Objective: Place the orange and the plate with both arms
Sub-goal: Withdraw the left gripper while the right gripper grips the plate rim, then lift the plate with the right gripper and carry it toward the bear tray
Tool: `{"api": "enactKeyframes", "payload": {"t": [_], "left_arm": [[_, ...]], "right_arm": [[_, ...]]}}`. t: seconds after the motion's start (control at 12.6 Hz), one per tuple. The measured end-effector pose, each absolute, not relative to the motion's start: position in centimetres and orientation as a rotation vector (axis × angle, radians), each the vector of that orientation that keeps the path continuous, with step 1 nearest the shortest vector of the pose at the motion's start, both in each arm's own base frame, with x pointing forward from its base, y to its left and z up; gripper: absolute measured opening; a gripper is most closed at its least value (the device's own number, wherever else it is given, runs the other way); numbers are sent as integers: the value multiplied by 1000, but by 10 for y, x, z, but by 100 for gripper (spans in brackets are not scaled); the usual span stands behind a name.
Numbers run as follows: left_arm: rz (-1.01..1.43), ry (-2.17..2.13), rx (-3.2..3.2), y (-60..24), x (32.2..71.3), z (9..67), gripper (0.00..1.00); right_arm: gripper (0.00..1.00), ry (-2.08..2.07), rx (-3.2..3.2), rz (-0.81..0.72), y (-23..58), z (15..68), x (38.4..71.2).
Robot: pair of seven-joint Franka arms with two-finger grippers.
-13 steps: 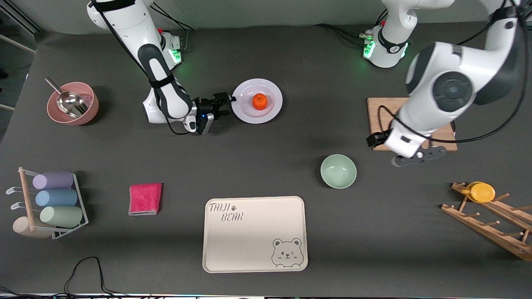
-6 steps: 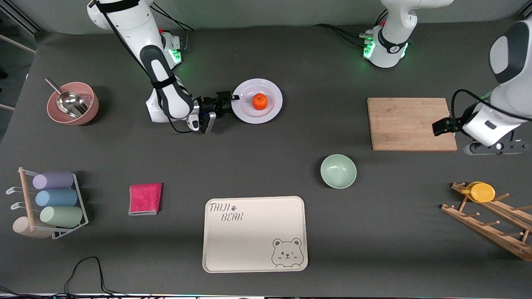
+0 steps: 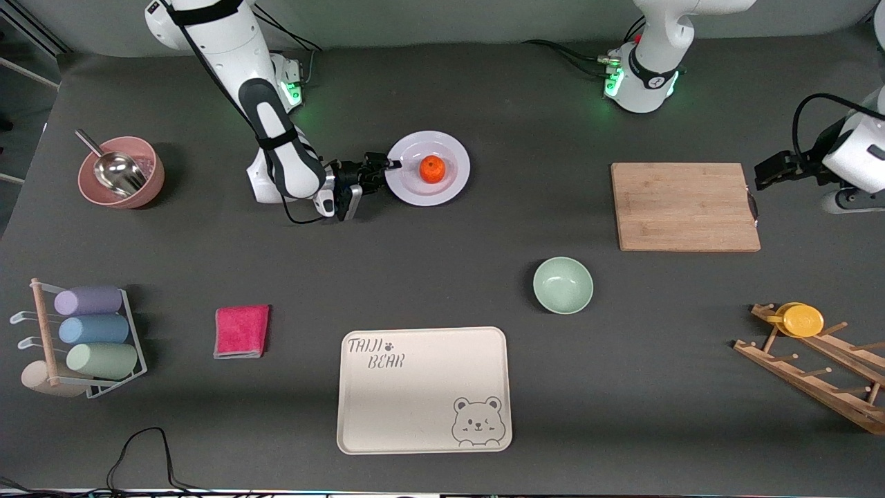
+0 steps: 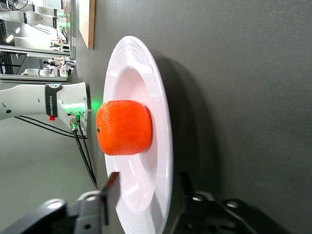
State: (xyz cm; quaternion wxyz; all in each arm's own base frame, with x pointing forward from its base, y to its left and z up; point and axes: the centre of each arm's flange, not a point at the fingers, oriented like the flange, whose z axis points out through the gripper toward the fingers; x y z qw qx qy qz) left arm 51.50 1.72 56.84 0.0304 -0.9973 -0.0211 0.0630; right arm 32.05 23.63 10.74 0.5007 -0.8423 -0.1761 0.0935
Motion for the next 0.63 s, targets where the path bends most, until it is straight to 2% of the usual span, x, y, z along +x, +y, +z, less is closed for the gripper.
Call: {"api": "enactKeyframes", "payload": {"t": [0.24, 0.32, 0.63], "left_arm": [[259, -54, -3066, 12, 512, 567, 100], [283, -53, -3062, 11, 514, 560, 100], [379, -50, -3044, 9, 522, 536, 100]], "right_arm": [[14, -431, -2035, 225, 236, 107, 320], [8, -430, -2027, 226, 237, 108, 320], [8, -422, -2027, 221, 234, 108, 322]]}}
